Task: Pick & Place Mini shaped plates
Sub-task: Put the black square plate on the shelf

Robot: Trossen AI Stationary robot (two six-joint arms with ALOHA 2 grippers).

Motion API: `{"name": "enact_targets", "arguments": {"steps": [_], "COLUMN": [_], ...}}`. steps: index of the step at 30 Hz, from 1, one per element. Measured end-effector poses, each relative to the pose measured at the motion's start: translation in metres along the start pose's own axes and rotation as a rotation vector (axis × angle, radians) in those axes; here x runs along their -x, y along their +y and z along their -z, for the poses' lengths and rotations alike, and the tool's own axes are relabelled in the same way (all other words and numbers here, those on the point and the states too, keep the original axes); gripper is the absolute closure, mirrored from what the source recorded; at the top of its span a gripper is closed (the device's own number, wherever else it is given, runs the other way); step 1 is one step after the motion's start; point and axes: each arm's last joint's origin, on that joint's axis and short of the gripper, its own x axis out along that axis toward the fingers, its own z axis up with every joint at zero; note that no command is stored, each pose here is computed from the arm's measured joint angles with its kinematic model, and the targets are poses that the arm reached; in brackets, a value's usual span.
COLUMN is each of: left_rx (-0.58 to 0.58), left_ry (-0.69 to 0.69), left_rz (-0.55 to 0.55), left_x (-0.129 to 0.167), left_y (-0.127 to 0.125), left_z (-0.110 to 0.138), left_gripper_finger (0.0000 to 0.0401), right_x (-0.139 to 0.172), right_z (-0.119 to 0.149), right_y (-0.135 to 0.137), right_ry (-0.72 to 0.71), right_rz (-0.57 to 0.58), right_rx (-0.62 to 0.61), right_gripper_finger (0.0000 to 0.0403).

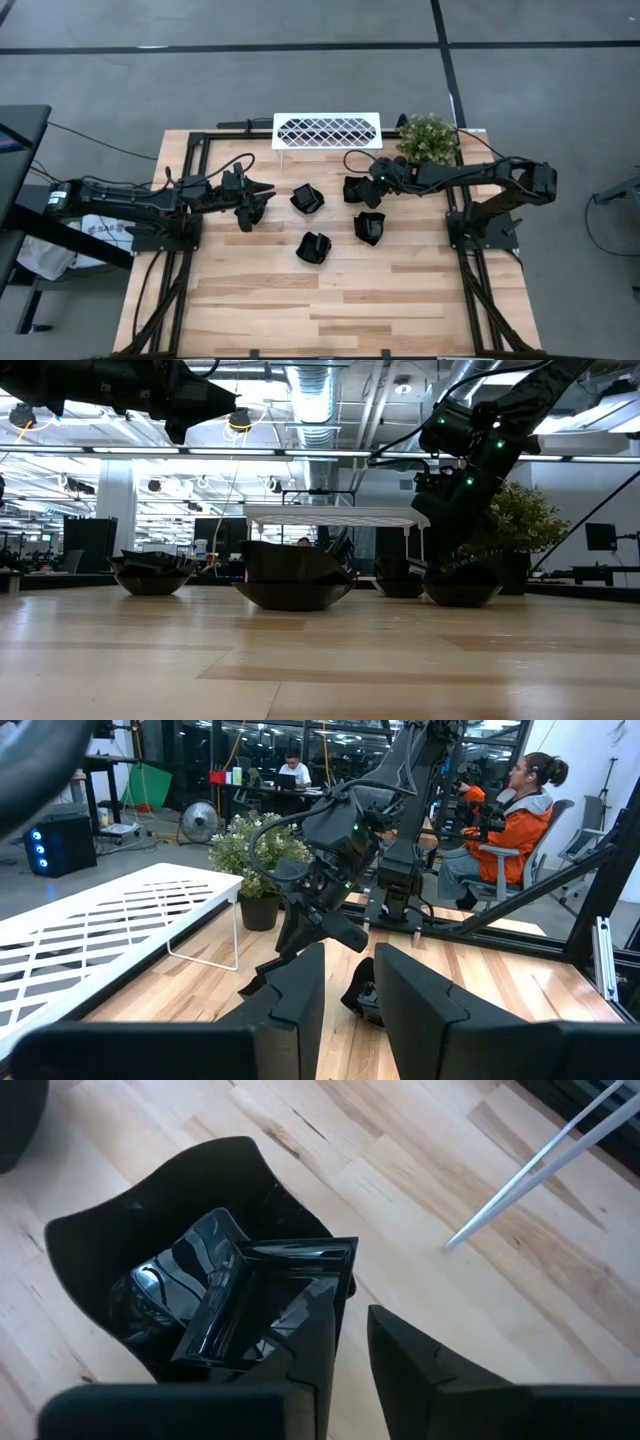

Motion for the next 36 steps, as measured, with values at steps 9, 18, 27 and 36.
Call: {"name": "enact_targets", "arguments": {"steps": [9, 18, 27, 36], "left_rx": [0.000, 0.000, -0.003, -0.003], "left_ry": [0.000, 0.000, 0.000, 0.000], "left_rz": [0.000, 0.000, 0.000, 0.000], "left_x": [0.0000, 0.0000, 0.0000, 0.0000], "left_y": [0.0000, 0.0000, 0.0000, 0.0000], "left_z": [0.0000, 0.0000, 0.0000, 0.0000], "left_gripper_finger": [0.0308, 0.0308, 0.0308, 0.0308], "right_x": [0.0000, 0.0001, 0.0001, 0.0014], "right_z": [-0.0006, -0.0007, -0.0017, -0.0089], "right_y": [0.0002, 0.0001, 0.0000, -0.0004], "right_ry": [-0.005, -0.005, -0.013, 0.005], "right_rz": [-0.002, -0.001, -0.001, -0.112], "right_rx": [-0.002, -0.002, 0.024, 0.078], "right_gripper_finger": [0.0372, 0.0397, 0.0371, 0.0303]}}
